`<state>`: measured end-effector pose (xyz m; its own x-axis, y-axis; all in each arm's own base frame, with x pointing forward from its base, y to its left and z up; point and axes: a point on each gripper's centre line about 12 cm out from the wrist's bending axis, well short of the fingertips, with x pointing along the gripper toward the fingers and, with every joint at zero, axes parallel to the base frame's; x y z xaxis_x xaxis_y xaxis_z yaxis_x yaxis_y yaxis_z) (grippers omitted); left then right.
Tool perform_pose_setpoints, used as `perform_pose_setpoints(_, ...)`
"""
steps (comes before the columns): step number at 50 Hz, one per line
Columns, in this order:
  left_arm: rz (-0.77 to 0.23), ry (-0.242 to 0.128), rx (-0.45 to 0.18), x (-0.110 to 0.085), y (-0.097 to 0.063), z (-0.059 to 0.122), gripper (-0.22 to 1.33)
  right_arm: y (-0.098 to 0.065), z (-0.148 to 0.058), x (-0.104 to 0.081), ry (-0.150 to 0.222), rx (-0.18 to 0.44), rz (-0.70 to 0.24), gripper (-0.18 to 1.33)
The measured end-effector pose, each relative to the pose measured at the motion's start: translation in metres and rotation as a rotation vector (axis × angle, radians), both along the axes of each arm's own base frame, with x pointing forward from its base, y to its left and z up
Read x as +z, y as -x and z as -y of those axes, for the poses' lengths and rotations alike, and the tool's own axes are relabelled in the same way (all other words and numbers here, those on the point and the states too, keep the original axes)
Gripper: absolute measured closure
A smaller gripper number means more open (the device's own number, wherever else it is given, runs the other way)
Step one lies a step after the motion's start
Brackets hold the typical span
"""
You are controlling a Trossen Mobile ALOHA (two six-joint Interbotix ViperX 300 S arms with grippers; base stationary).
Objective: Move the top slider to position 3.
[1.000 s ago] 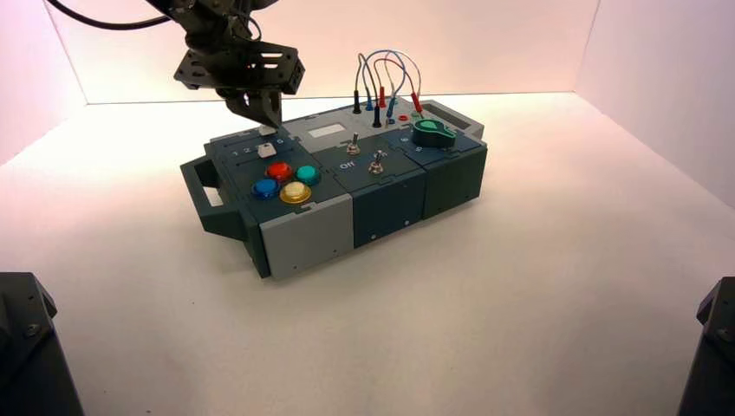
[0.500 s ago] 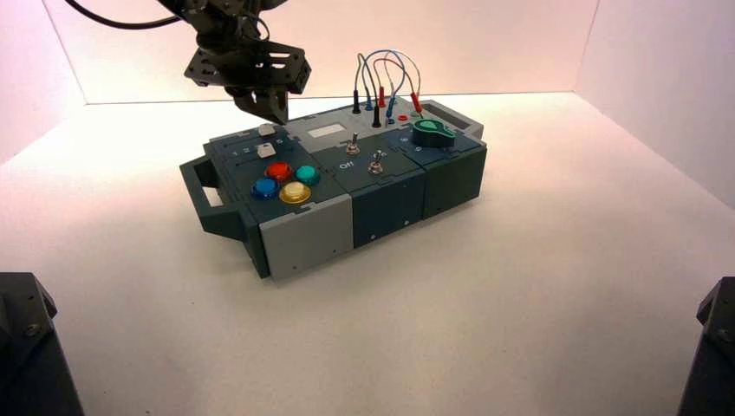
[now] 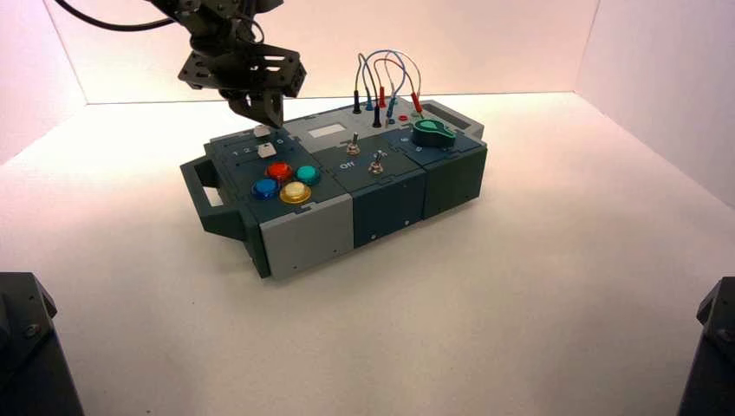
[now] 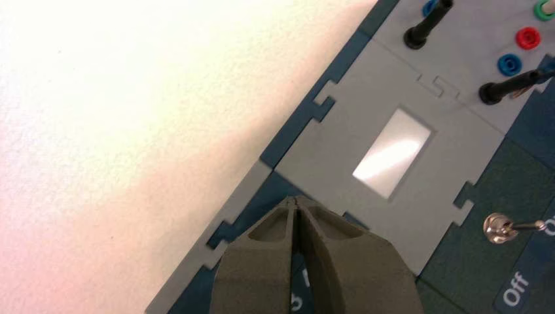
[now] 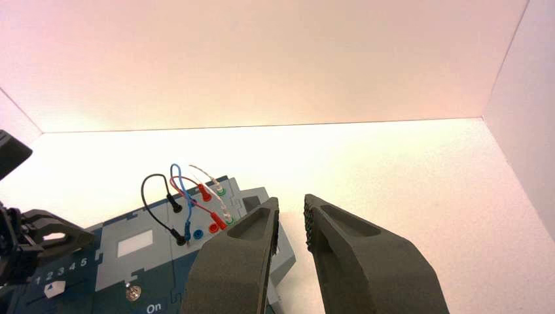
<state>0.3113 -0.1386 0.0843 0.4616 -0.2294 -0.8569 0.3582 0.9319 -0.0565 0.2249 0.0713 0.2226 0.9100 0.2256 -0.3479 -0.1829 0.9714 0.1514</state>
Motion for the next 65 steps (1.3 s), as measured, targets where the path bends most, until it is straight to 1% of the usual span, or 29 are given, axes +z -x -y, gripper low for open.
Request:
perform_pose_setpoints(8,-0.001,-0.001,0.012,0.0000,0.0012,-0.0051,1.28,0.0001,0.0000,0.0004,0.001,0.001,0.002,0.66)
perform_pose_setpoints(65,0.000,0.000,0.013,0.0005,0.0023,-0.0056,1.28,-0.0001,0.0001,0.0001,0.001,0.000,0.002,0.66)
